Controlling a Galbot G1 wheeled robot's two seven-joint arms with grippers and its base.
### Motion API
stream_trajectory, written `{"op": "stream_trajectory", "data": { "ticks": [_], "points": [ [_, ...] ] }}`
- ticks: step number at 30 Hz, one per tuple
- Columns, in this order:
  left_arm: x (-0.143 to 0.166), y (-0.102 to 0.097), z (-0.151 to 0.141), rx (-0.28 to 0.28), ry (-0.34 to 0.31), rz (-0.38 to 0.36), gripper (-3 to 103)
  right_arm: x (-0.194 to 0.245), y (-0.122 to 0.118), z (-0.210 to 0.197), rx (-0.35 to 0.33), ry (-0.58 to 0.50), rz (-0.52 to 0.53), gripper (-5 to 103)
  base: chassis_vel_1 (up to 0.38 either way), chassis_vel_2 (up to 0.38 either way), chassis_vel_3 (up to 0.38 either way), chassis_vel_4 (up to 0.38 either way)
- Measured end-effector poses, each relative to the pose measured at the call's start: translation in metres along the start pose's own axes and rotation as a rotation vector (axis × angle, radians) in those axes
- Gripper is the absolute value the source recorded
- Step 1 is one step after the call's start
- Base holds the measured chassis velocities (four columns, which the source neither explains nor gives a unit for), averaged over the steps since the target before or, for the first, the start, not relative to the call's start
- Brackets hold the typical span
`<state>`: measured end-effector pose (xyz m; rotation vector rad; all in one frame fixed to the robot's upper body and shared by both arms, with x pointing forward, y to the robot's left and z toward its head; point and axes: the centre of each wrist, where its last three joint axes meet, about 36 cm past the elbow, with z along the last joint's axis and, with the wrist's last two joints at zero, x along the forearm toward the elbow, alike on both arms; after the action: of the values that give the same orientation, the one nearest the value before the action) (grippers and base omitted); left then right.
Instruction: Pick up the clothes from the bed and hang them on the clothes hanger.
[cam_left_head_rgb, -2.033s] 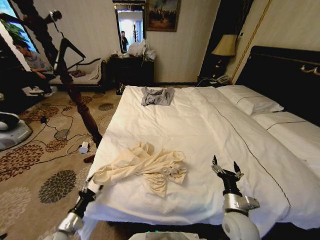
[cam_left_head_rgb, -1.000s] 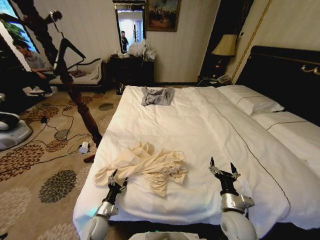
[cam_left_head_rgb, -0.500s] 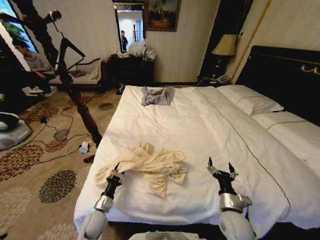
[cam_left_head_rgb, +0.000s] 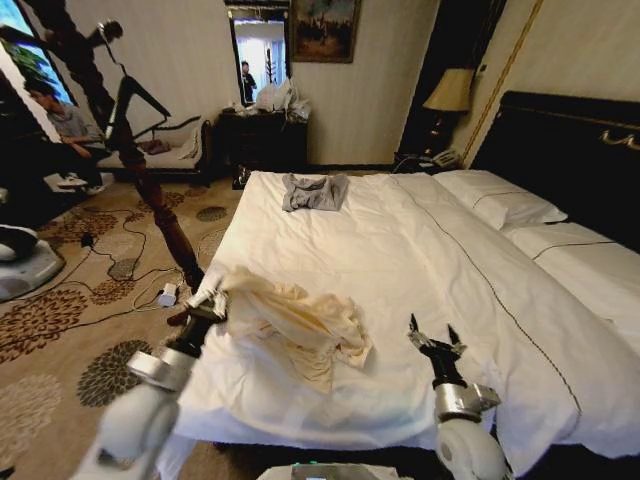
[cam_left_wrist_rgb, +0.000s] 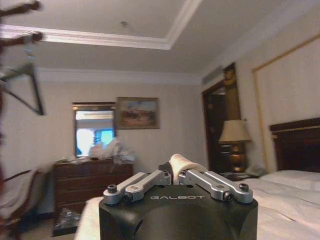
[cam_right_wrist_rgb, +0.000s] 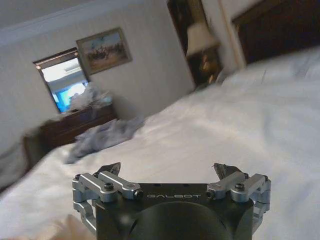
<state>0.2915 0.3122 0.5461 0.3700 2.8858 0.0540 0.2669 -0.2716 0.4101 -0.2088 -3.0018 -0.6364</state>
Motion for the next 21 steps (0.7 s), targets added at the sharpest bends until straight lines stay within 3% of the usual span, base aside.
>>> {"op": "stream_trajectory", "data": {
  "ticks": [1,2,5,6,10,12,15,16,18,21],
  "points": [
    [0.000,0.000,0.000,0.000,0.000,0.000,1,0.000,0.000,0.000,0.000,0.000,0.000,100,0.000,0.000,0.000,0.000],
    [0.002,0.013,0.003,-0.013,0.025,-0.048,1,-0.002,0.003,-0.003,-0.042,0.027,-0.030,100,0.000,0.000,0.000,0.000],
    [0.011,0.043,0.047,-0.059,0.158,-0.183,1,-0.003,0.012,-0.005,-0.076,0.079,-0.093,100,0.000,0.000,0.000,0.000],
    [0.011,0.043,0.047,-0.059,0.158,-0.183,1,-0.003,0.012,-0.005,-0.076,0.079,-0.093,100,0.000,0.000,0.000,0.000],
    [0.035,0.059,0.118,-0.149,0.362,-0.347,1,-0.012,0.022,-0.005,-0.045,0.175,-0.181,100,0.000,0.000,0.000,0.000],
    [0.039,0.058,0.124,-0.157,0.384,-0.356,1,-0.013,0.023,-0.005,-0.038,0.197,-0.193,100,0.000,0.000,0.000,0.000],
    [0.055,0.052,0.143,-0.214,0.484,-0.340,1,-0.017,0.020,-0.009,-0.034,0.319,-0.221,100,0.000,0.000,0.000,0.000],
    [0.055,0.052,0.143,-0.214,0.484,-0.340,1,-0.017,0.020,-0.009,-0.034,0.319,-0.221,100,0.000,0.000,0.000,0.000],
    [0.064,0.050,0.153,-0.276,0.513,-0.313,1,-0.019,0.025,-0.014,-0.058,0.398,-0.223,100,0.000,0.000,0.000,0.000],
    [0.069,0.047,0.157,-0.289,0.512,-0.311,1,-0.026,0.032,-0.016,-0.079,0.439,-0.216,100,0.000,0.000,0.000,0.000]
  ]
}}
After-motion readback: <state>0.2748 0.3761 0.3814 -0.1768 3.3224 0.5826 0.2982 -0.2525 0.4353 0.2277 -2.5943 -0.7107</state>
